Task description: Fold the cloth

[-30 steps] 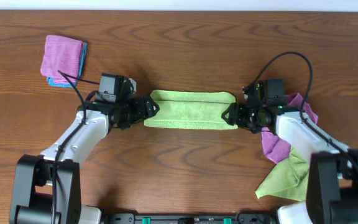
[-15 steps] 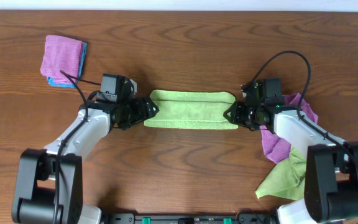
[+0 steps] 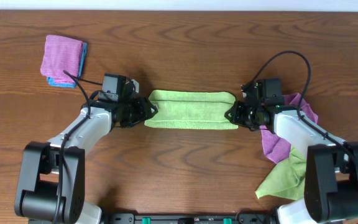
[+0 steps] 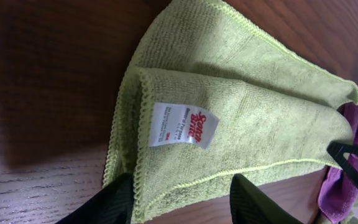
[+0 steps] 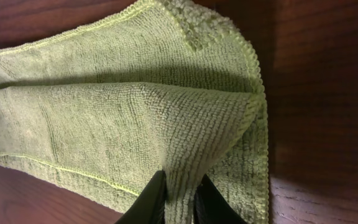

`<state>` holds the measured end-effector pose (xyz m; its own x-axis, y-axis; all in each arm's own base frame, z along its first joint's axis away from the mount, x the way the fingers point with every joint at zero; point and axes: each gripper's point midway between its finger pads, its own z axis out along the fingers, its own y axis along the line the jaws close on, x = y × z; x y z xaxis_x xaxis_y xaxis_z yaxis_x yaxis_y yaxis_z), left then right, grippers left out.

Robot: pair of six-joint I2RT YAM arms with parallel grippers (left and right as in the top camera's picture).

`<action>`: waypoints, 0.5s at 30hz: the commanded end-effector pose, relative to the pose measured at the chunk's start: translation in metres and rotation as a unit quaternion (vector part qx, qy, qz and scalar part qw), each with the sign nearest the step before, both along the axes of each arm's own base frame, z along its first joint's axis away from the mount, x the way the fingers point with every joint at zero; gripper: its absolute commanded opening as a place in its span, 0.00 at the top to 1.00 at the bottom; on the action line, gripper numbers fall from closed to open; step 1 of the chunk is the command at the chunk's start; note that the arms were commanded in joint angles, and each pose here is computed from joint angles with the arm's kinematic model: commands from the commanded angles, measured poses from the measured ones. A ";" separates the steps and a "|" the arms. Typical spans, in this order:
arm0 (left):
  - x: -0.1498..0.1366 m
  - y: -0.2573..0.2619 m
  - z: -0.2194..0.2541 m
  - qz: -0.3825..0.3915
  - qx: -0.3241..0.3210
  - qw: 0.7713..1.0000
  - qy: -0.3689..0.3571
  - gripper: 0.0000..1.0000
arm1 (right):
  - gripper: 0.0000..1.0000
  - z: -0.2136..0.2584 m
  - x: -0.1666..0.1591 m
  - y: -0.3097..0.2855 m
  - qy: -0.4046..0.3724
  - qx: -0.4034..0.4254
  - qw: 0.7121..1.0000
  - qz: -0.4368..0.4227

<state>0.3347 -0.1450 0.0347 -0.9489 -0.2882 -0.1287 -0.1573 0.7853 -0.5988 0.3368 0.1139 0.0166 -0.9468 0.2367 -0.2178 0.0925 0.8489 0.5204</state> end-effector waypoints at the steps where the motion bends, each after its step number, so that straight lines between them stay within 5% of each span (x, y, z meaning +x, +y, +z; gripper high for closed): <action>1: 0.006 -0.003 0.006 -0.002 -0.006 1.000 -0.007 0.50 | 0.85 0.004 0.005 0.002 -0.007 0.004 1.000 0.003; 15: 0.002 -0.006 0.008 -0.010 -0.017 1.000 -0.001 0.52 | 0.86 0.003 0.004 0.002 -0.004 0.004 1.000 0.003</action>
<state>0.3321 -0.1487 0.0365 -0.9532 -0.2802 -0.1138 -0.1535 0.7726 -0.6161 0.3362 0.1138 0.0162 -0.9474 0.2367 -0.2154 0.0939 0.8491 0.5199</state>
